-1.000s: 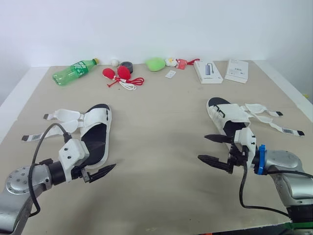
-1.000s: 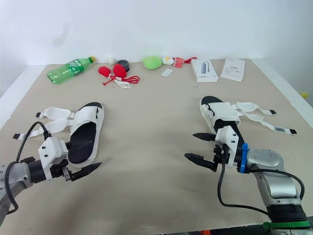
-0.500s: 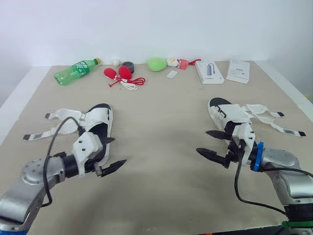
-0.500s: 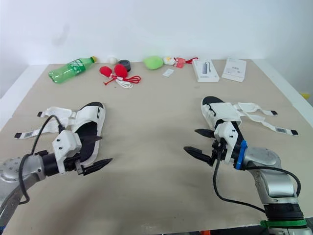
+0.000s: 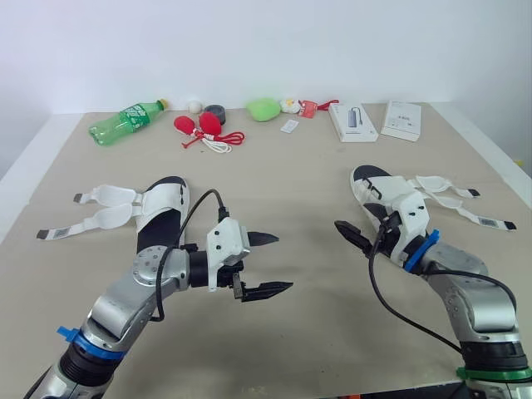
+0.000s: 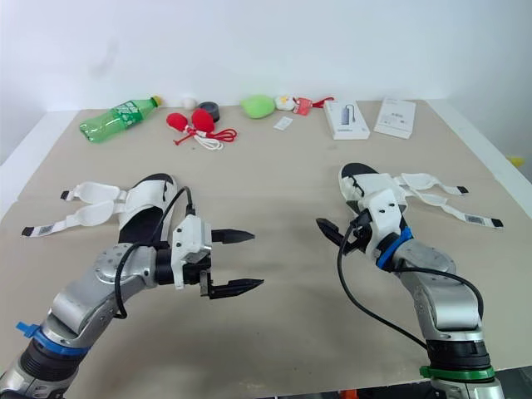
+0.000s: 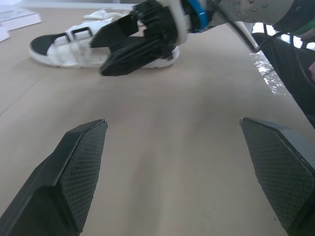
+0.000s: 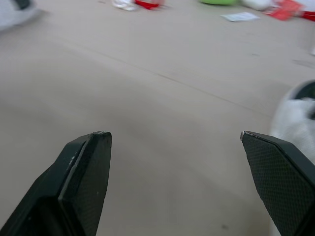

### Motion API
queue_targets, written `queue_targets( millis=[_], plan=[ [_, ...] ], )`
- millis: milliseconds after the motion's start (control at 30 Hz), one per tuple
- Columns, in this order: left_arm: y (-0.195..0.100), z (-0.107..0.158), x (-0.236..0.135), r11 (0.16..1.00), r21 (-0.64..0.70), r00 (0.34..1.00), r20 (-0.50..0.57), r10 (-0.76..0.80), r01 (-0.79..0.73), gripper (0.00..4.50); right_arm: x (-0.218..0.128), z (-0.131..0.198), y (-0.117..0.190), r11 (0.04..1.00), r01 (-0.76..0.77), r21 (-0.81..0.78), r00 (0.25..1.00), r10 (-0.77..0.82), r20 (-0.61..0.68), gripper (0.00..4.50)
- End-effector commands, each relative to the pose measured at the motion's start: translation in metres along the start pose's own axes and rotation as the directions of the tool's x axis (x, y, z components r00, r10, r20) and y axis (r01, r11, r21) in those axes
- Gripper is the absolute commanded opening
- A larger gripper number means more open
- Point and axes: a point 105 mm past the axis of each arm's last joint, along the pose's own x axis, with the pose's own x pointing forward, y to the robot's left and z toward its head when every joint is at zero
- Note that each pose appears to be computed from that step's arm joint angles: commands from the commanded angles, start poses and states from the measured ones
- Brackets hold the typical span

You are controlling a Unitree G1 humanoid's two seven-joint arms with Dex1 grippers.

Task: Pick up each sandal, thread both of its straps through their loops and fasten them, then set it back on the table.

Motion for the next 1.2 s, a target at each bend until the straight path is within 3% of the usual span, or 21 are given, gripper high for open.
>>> queue_targets(
  millis=[33, 800, 1000, 1200],
  plan=[
    [0.008, 0.006, 0.008, 0.998, 0.061, 0.999, 0.033, 0.013, -0.015, 4.44, -0.006, 0.014, -0.01, 0.995, 0.103, 0.02, 0.993, -0.104, 0.053, 4.5],
    [0.006, 0.017, 0.013, 0.999, 0.036, 0.996, 0.091, 0.014, -0.017, 4.44, -0.032, 0.005, -0.036, 0.965, 0.251, 0.07, 0.968, -0.25, -0.019, 4.5],
    [0.007, 0.018, 0.014, 1.0, 0.015, 0.995, 0.103, 0.008, -0.01, 4.44, -0.02, -0.001, -0.04, 0.966, 0.243, 0.091, 0.97, -0.242, -0.023, 4.5],
    [0.02, 0.015, 0.015, 0.995, 0.006, 0.991, 0.092, 0.102, -0.103, 4.44, -0.001, -0.006, -0.042, 0.966, 0.236, 0.108, 0.972, -0.233, -0.036, 4.5]
  ],
)
